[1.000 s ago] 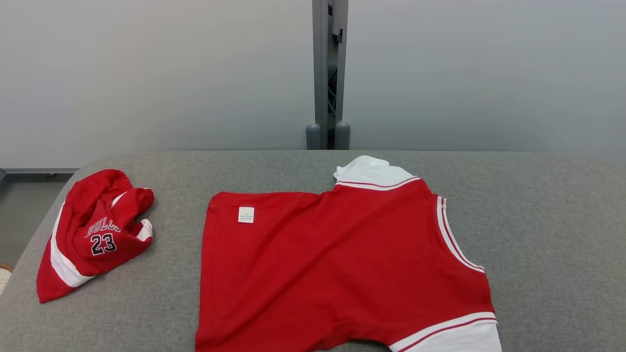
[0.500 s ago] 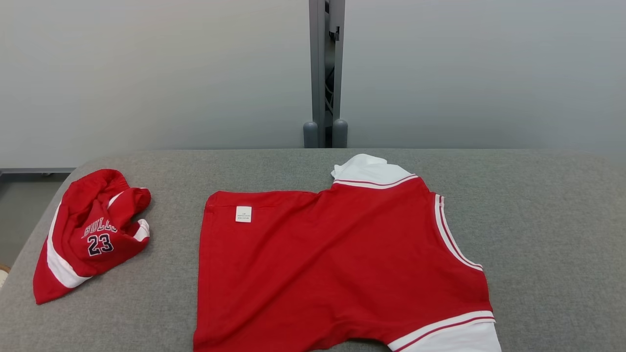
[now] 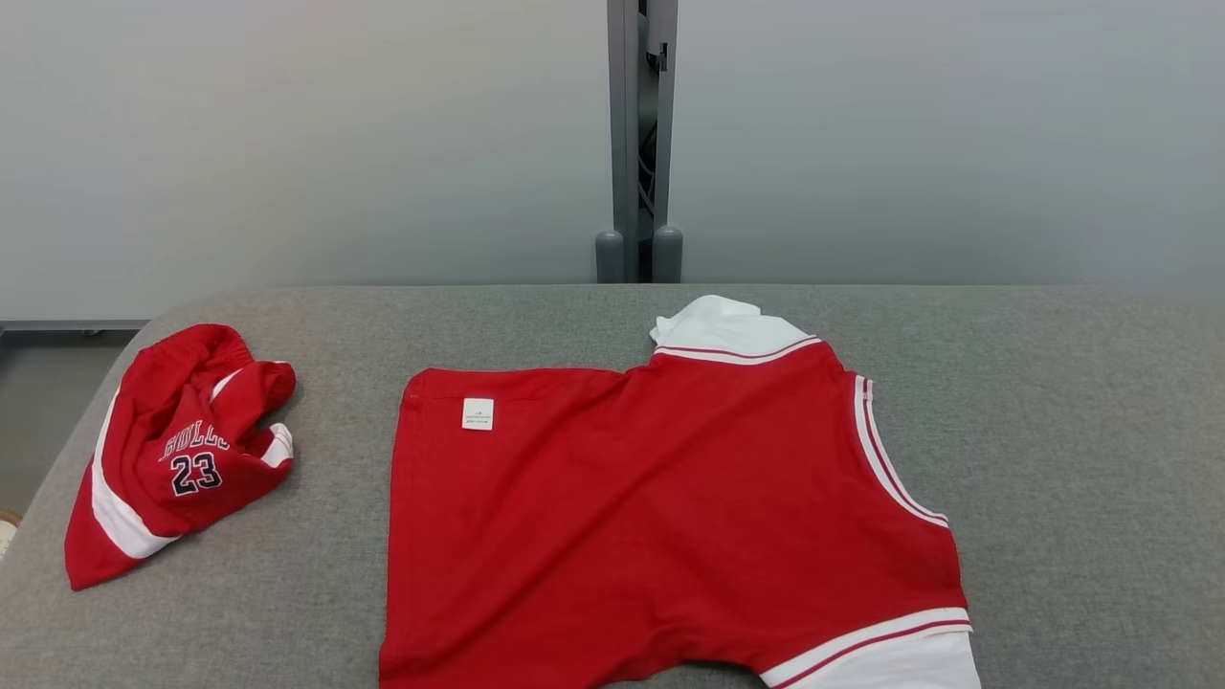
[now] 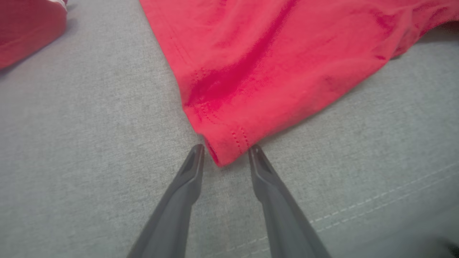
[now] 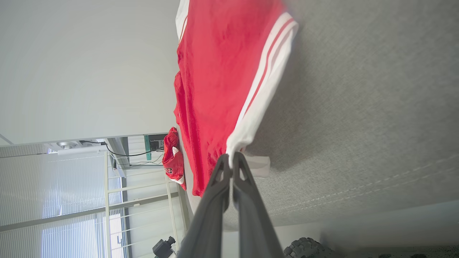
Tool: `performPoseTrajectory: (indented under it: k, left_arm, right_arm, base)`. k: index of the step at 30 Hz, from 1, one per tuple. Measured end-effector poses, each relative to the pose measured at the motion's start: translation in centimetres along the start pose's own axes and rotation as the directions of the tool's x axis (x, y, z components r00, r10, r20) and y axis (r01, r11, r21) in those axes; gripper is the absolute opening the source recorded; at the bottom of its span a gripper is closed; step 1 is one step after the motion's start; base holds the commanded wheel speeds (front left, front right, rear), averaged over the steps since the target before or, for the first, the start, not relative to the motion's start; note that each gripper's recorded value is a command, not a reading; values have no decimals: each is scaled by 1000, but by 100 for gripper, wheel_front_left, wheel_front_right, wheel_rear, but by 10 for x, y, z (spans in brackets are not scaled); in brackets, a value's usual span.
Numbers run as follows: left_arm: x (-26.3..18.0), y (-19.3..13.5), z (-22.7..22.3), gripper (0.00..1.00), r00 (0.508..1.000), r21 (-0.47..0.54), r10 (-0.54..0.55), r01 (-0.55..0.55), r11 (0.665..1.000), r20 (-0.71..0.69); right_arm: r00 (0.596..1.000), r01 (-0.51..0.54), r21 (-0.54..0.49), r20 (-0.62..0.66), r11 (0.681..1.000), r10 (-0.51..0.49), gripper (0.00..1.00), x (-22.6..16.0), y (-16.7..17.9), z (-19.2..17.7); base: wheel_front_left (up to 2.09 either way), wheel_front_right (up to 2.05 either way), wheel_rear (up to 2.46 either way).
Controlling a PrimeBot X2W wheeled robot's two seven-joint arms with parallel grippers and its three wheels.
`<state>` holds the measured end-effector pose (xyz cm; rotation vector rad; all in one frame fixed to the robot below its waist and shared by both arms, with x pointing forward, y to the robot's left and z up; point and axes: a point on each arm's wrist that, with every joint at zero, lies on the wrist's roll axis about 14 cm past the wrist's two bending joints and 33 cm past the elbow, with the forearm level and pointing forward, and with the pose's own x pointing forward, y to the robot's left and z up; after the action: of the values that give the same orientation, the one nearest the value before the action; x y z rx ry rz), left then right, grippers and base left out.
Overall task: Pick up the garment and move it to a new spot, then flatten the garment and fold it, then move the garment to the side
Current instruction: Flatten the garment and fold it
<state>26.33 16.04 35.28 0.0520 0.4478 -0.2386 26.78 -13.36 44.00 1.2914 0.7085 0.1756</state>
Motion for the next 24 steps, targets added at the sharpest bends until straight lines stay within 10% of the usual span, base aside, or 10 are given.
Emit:
performPoseTrajectory:
  k: [4,24]
  left_arm:
    - [3,-4,3,0,1000,-10,-14,14,1000,8]
    - [-6,4,3,0,996,279,-87,88,956,-17]
  right_arm:
    - [1000,3,0,-6,1000,-3,0,1,-1,-1]
    - [1000,-2,-12,-11,1000,2,0,3,2,0]
  base:
    - [0,0,0]
    - [0,0,0]
